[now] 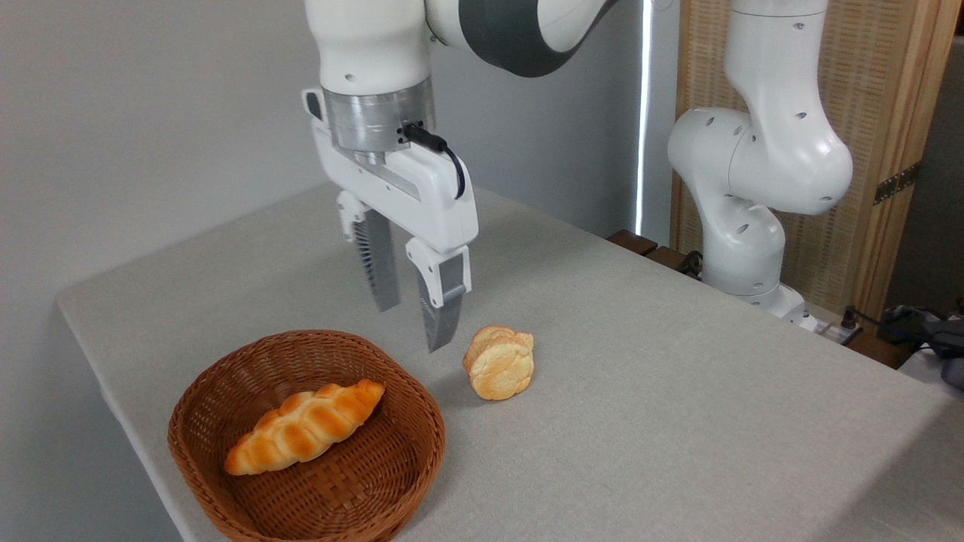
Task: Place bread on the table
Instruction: 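Open the gripper and raise it away from the bun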
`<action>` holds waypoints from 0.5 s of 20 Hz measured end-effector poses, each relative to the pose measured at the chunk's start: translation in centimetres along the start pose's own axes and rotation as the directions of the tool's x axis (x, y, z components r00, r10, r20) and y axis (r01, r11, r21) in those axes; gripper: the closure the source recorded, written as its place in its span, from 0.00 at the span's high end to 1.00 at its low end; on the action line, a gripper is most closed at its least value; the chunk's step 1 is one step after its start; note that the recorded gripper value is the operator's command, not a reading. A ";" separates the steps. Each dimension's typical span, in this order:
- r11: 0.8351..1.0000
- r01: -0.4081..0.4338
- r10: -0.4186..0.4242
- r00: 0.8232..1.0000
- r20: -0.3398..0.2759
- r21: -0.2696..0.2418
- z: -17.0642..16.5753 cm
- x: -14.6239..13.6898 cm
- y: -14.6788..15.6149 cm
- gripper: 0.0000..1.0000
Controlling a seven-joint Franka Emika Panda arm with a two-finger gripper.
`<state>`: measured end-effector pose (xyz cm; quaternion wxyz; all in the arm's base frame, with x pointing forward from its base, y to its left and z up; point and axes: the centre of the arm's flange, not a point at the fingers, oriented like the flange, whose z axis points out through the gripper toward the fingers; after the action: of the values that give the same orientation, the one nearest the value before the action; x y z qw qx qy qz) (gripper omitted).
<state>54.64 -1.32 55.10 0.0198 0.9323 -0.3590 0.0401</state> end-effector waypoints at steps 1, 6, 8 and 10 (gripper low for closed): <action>1.000 0.021 -0.020 1.000 -0.009 0.008 -0.1 0.2 -0.1 1.00; 0.992 0.127 -0.126 0.991 -0.040 0.028 0.2 1.1 -0.7 1.00; 0.991 0.131 -0.129 0.991 -0.041 0.028 0.3 1.2 -0.8 1.00; 0.991 0.132 -0.130 0.991 -0.043 0.029 0.3 1.1 -0.8 1.00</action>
<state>56.05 -1.51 54.89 0.0147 0.9530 -0.2959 0.0634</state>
